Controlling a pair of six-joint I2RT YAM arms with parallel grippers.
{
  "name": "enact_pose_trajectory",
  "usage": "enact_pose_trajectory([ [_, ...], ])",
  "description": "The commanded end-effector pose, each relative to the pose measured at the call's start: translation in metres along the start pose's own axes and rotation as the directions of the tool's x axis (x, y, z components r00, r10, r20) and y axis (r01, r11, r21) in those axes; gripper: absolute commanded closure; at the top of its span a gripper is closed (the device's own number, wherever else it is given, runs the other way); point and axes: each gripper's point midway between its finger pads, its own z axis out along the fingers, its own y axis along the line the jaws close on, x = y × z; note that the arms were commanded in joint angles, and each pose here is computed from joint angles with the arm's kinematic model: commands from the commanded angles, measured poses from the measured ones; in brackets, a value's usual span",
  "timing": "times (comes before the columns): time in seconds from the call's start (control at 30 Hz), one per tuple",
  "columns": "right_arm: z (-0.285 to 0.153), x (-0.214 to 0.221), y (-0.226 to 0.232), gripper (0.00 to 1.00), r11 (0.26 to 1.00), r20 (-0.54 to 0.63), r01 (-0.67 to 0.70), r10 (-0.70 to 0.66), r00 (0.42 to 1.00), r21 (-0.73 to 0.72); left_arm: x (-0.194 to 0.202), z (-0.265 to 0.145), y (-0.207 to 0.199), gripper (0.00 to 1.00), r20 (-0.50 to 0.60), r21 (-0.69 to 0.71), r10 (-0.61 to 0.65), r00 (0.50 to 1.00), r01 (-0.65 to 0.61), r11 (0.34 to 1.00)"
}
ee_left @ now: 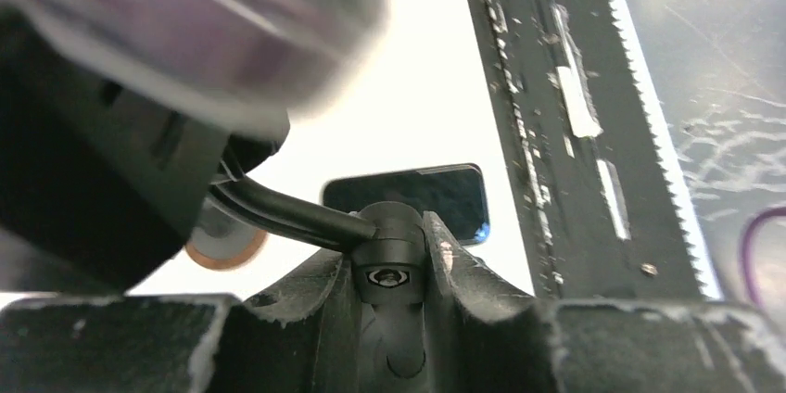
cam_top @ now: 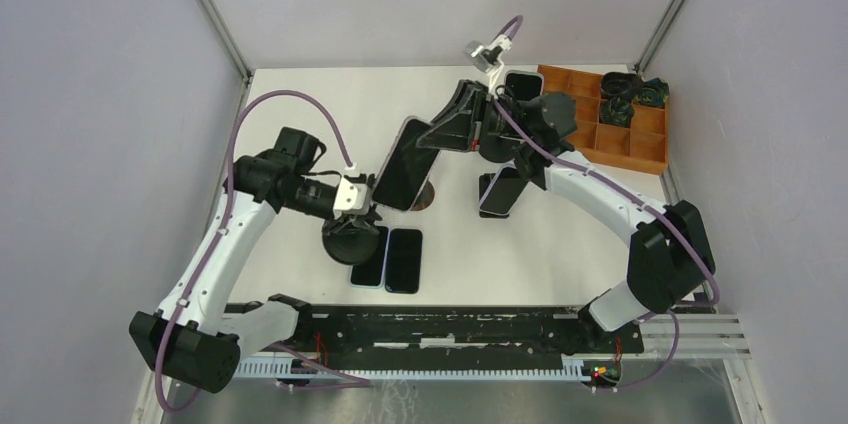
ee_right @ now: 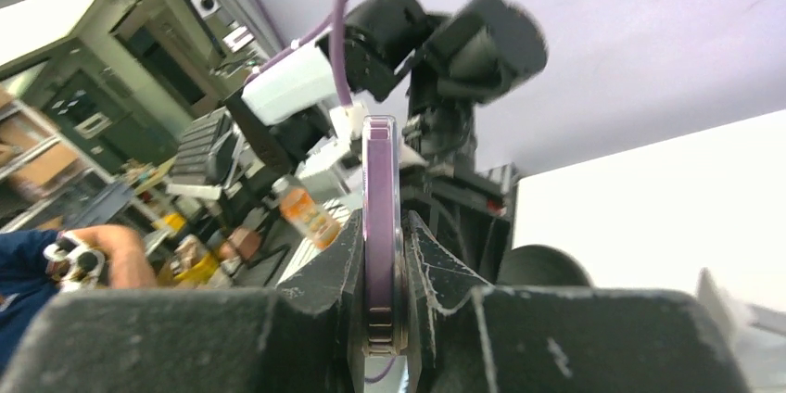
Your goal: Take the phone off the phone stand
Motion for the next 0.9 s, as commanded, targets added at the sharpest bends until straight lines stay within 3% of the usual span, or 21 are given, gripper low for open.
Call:
enact_pose_trajectory([
  [0.0,-0.019,-0.090,0.052,1.00,0.954,0.324,0.298,-0.294,0.899,0.040,0.017,-0.007,-0.044,0.98,-0.104,0.088,-0.103,0.989,0.112,0.990],
  [0.2,-0.016,-0.044,0.029,1.00,0.977,0.271,0.206,-0.211,0.939,0.047,0.003,-0.008,-0.034,0.98,-0.073,0.082,-0.107,0.992,0.113,0.990],
  [0.33,-0.024,-0.044,0.026,1.00,0.978,0.247,0.199,-0.210,0.946,0.068,-0.002,-0.010,-0.029,0.98,-0.071,0.070,-0.101,0.992,0.106,0.992],
  [0.5,-0.045,-0.041,0.006,1.00,0.955,0.152,0.190,-0.227,0.962,0.227,-0.014,-0.016,-0.013,0.98,-0.070,0.011,-0.101,0.992,0.102,0.995],
  [0.67,-0.076,0.017,-0.040,1.00,0.879,-0.059,0.147,-0.135,0.989,0.453,-0.030,-0.021,0.015,0.98,-0.042,-0.084,-0.102,0.994,0.098,0.992],
  [0.87,-0.112,0.107,-0.067,1.00,0.810,-0.148,0.043,0.055,0.987,0.584,-0.034,-0.022,0.029,0.98,-0.035,-0.126,-0.119,0.992,0.113,0.986],
])
